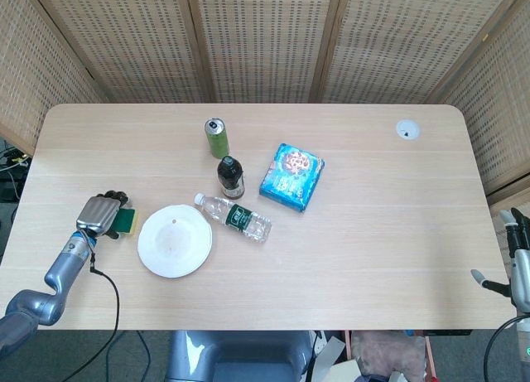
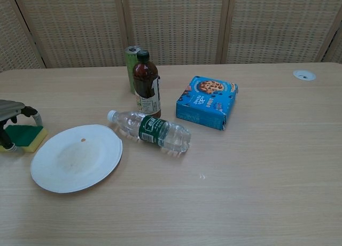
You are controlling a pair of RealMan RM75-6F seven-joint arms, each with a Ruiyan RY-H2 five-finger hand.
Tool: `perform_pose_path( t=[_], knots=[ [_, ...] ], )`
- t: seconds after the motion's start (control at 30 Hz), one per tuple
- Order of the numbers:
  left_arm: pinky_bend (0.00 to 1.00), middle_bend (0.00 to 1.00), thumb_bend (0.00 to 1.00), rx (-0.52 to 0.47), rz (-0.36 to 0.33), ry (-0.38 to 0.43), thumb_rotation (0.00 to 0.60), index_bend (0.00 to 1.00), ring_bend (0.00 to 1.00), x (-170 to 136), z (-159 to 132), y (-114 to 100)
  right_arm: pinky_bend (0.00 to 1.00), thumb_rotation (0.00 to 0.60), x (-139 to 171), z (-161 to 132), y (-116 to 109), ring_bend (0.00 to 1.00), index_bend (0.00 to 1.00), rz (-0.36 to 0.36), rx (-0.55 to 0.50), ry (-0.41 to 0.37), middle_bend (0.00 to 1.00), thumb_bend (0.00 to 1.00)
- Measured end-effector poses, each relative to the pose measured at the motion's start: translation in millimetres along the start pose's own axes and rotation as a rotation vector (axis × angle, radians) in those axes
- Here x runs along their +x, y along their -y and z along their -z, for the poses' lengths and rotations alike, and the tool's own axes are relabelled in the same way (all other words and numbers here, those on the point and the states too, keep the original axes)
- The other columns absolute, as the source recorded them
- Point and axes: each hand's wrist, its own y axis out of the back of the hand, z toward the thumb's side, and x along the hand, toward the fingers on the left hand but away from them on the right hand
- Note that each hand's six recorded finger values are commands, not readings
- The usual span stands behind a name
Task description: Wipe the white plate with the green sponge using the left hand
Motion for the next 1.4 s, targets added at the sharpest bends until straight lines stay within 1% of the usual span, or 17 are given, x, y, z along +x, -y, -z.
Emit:
perform_pose_path(
  t=[0.1,0.2,0.33,0.4,0.53,0.63,0.73,0.83,0.93,1.03,1.07,1.13,1.23,1.3,1.4],
  knots=[
    [0.32,0.32,0.00,-0.006,0.001,-0.008,0.600,0.38,0.23,1,0,-1,0.00,0.600,0,0,-1,0.00,0.00,0.001,-0.004,-0.004,0.00,0.00],
    [0.34,0.34,0.00,-0.007,-0.017,-0.007,0.600,0.41,0.24,1,-1,-4,0.00,0.600,1,-1,-2,0.00,0.00,0.004,-0.006,-0.008,0.00,0.00],
    [0.36,0.36,0.00,-0.010,-0.062,0.001,0.600,0.44,0.25,-2,0,-13,0.00,0.600,2,-2,-2,0.00,0.00,0.004,-0.007,-0.011,0.00,0.00],
    [0.38,0.36,0.03,-0.006,-0.090,0.011,0.600,0.46,0.25,-4,0,-20,0.00,0.600,3,-3,-2,0.00,0.00,0.004,-0.007,-0.016,0.00,0.00],
    [0.45,0.38,0.09,0.005,-0.165,0.068,0.600,0.50,0.29,-15,-7,-39,0.00,0.600,4,-4,-3,0.00,0.00,0.004,-0.011,-0.017,0.00,0.00],
    [0.46,0.39,0.10,0.010,-0.204,0.125,0.600,0.51,0.31,-23,-19,-50,0.00,0.600,4,-4,-3,0.00,0.00,0.003,-0.015,-0.019,0.00,0.00],
    [0.46,0.40,0.10,-0.009,-0.227,0.201,0.600,0.52,0.31,-32,-40,-59,0.00,0.600,4,-4,-4,0.00,0.00,0.004,-0.017,-0.021,0.00,0.00],
    [0.46,0.40,0.10,-0.041,-0.229,0.265,0.600,0.53,0.31,-37,-65,-65,0.00,0.600,4,-4,-4,0.00,0.00,0.003,-0.017,-0.020,0.00,0.00],
    [0.47,0.40,0.10,-0.097,-0.213,0.292,0.600,0.53,0.32,-36,-81,-66,0.00,0.600,4,-3,-4,0.00,0.00,0.003,-0.017,-0.019,0.00,0.00],
    [0.47,0.40,0.10,-0.196,-0.167,0.291,0.600,0.53,0.32,-29,-92,-60,0.00,0.600,4,-2,-4,0.00,0.00,0.000,-0.017,-0.016,0.00,0.00],
    [0.47,0.40,0.10,-0.250,-0.141,0.288,0.600,0.53,0.32,-24,-98,-55,0.00,0.600,4,-2,-3,0.00,0.00,-0.003,-0.017,-0.016,0.00,0.00],
    [0.47,0.40,0.10,-0.306,-0.118,0.281,0.600,0.53,0.32,-20,-104,-50,0.00,0.600,3,-2,-3,0.00,0.00,-0.005,-0.016,-0.015,0.00,0.00],
    [0.47,0.40,0.10,-0.370,-0.094,0.262,0.600,0.54,0.32,-14,-104,-45,0.00,0.600,3,-2,-1,0.00,0.00,-0.009,-0.013,-0.014,0.00,0.00],
    [0.47,0.40,0.10,-0.397,-0.088,0.246,0.600,0.54,0.33,-10,-102,-43,0.00,0.600,3,-2,0,0.00,0.00,-0.013,-0.013,-0.013,0.00,0.00],
    [0.47,0.40,0.10,-0.466,-0.078,0.227,0.600,0.54,0.34,-4,-100,-41,0.00,0.600,2,-2,1,0.00,0.00,-0.016,-0.012,-0.011,0.00,0.00]
  ],
)
